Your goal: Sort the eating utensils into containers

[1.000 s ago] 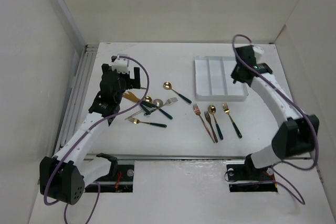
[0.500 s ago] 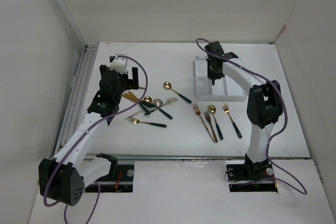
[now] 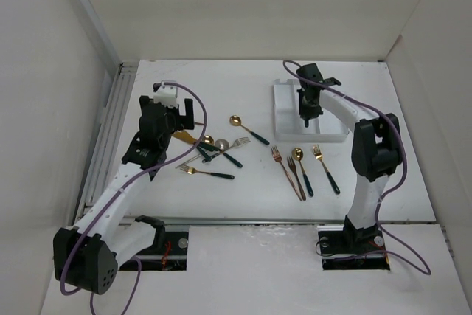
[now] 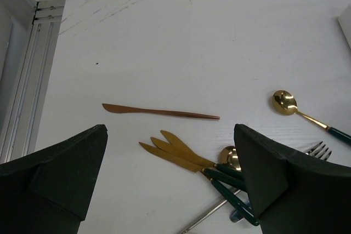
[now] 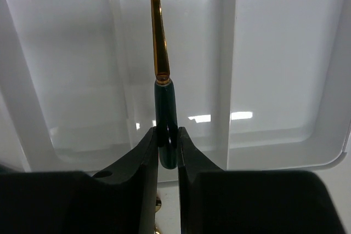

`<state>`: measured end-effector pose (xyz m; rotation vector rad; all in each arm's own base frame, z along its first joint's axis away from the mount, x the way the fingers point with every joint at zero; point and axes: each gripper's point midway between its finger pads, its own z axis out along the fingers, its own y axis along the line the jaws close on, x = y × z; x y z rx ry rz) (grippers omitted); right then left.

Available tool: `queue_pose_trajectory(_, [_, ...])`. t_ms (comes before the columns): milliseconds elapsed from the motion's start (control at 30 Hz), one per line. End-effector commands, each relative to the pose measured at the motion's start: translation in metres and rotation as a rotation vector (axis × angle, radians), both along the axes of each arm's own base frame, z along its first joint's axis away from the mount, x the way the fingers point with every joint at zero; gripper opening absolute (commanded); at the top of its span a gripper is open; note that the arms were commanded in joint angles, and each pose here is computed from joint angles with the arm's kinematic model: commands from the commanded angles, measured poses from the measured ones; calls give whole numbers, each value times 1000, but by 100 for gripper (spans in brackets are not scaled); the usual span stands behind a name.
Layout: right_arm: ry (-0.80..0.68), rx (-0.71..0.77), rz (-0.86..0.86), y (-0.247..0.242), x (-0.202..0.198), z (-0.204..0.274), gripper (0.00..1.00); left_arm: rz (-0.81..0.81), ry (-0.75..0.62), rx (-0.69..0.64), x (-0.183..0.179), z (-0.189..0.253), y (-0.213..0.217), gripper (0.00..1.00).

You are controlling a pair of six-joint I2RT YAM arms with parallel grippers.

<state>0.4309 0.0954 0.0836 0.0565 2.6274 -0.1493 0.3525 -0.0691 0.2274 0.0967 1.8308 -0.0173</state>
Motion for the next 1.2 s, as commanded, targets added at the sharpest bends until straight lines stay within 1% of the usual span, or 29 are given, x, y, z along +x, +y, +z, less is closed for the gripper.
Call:
queue_pose_trajectory(0, [-24,11,22,5,10,0,0,1,-56,-27,-2,15,-1,100])
queue_pose_trajectory(67, [-11,3,29,5,11,-8,0,-9,-56,-28,-3,15,-4,100])
queue_pose_trajectory(100, [-21,6,29,6,14,-5,0,-9,-56,-28,-3,15,-4,100])
queue_pose_trajectory(133, [4,-1,29,5,11,-12,0,-9,-56,-28,-3,15,-4,100])
queue_pose_trajectory(167, [24,-7,29,4,10,-17,6,-9,-56,-28,-3,15,-4,100])
queue_pose_trajectory(233, [48,-13,29,3,6,-23,13,-9,-47,-25,-4,11,-4,100])
queue_pose_trajectory(267, [48,-14,29,3,6,-23,16,-9,-47,-25,-4,11,-4,100])
queue_pose_trajectory(300, [55,-24,26,1,4,-24,24,-9,-47,-25,-4,11,-4,100])
queue_pose_trajectory(367, [31,-22,13,0,6,-14,30,-9,-47,-25,-4,11,-4,100])
queue_pose_trajectory(433, [-25,-21,-21,-4,6,10,40,-9,-47,-25,-4,11,-4,100])
queue_pose_trajectory(467, [-49,-14,-22,-4,7,20,42,-17,-46,-27,-4,11,-6,100])
queue_pose_trajectory(500, [-101,3,-22,-4,7,44,45,-17,-46,-27,-4,11,-6,100])
queue_pose_trajectory(533, [-129,11,-23,-4,6,56,54,-17,-46,-27,-4,11,-6,100])
queue_pose_trajectory(567, [-131,12,-23,-6,-1,59,82,-17,-46,-27,-4,11,-6,100])
queue_pose_trajectory(600, [-142,28,-16,-5,-5,66,99,-17,-38,-24,-5,6,-5,100])
queue_pose_trajectory(633, [-154,31,-16,-8,-15,78,99,-17,-38,-24,-5,6,-5,100])
queue_pose_trajectory(667, [-141,27,-16,-10,-22,78,99,-17,-38,-24,-5,6,-5,100])
queue_pose_trajectory(733, [-62,3,-15,-16,-43,64,99,-17,-38,-24,-5,6,-5,100])
queue_pose_trajectory(767, [21,-14,-33,-22,-63,55,99,-17,-38,-24,-5,6,-5,100])
queue_pose_trajectory(833, [154,-40,-76,-28,-90,36,99,-17,-29,-21,-6,2,-5,100])
queue_pose_trajectory(867, [290,-79,-141,-36,-117,21,99,-17,-29,-21,-6,2,-5,100])
queue_pose_trajectory(967, [444,-136,-206,-47,-156,6,99,-22,-38,-5,-3,0,-5,100])
queue_pose_trajectory(1033, [482,-159,-219,-51,-168,-3,99,-28,-44,16,-1,-2,-5,100])
queue_pose_trajectory(1100, [497,-139,-226,-48,-172,-5,99,-39,-35,27,0,-5,-6,100])
queue_pose_trajectory(1167, [526,-147,-234,-54,-172,-11,96,-50,-37,34,2,-3,-8,100])
